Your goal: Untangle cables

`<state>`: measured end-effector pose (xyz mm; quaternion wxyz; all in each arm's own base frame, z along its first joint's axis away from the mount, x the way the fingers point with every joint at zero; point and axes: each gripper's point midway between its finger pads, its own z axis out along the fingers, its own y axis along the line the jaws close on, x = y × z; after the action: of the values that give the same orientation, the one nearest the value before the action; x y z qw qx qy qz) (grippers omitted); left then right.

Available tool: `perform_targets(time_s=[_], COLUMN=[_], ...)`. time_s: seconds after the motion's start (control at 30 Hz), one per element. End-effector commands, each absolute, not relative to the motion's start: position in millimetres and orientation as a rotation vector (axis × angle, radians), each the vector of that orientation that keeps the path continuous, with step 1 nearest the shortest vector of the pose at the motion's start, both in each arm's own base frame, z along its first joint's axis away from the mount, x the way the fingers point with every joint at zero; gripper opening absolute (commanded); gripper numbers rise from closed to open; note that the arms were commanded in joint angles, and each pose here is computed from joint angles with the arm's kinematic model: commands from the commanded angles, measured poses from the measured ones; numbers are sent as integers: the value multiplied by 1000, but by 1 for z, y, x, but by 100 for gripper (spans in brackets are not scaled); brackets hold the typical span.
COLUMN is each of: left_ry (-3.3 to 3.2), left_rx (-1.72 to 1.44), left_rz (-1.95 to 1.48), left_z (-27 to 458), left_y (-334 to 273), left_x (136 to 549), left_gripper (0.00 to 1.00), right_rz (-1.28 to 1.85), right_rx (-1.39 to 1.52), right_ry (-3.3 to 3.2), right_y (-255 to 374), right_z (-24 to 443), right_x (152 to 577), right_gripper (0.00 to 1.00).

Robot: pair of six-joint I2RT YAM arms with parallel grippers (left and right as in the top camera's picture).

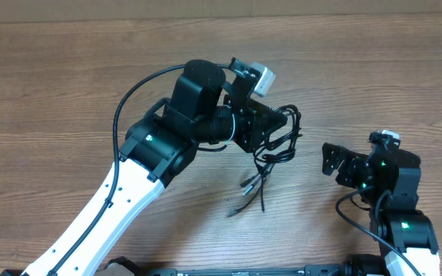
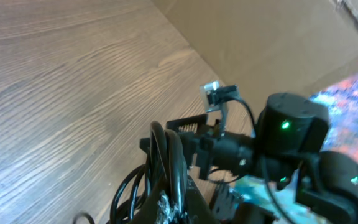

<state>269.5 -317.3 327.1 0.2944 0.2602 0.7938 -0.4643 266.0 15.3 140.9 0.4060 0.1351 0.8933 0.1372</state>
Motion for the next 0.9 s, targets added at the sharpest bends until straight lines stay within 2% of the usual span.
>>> perform_targets(time_s=[0.0, 0.2, 0.3, 0.43, 0.63, 0.87], left_ry=[2007, 1938, 1952, 2037, 2035, 2007], left_rx=[840, 1019, 1005, 897, 901, 897], left_rz=[-1172, -1182, -1214, -1299, -1339, -1315], left_z=[340, 335, 336, 338, 342, 345], left_y=[-312, -314, -315, -320, -329, -333], left_x=[261, 243, 241, 237, 227, 230], left_gripper=[4, 4, 4, 4, 4, 4], right_rz=[387, 550, 600, 596, 614, 510], right_rx=[142, -133, -291, -321, -372, -280], right_ry=[2175, 1992, 1912, 1899, 1877, 1950], right_y=[31, 69, 86, 88, 94, 77], right_z=[176, 223, 238, 240, 244, 264], right_x=[264, 235, 221, 219, 215, 205], right_gripper=[100, 100, 100, 100, 100, 100])
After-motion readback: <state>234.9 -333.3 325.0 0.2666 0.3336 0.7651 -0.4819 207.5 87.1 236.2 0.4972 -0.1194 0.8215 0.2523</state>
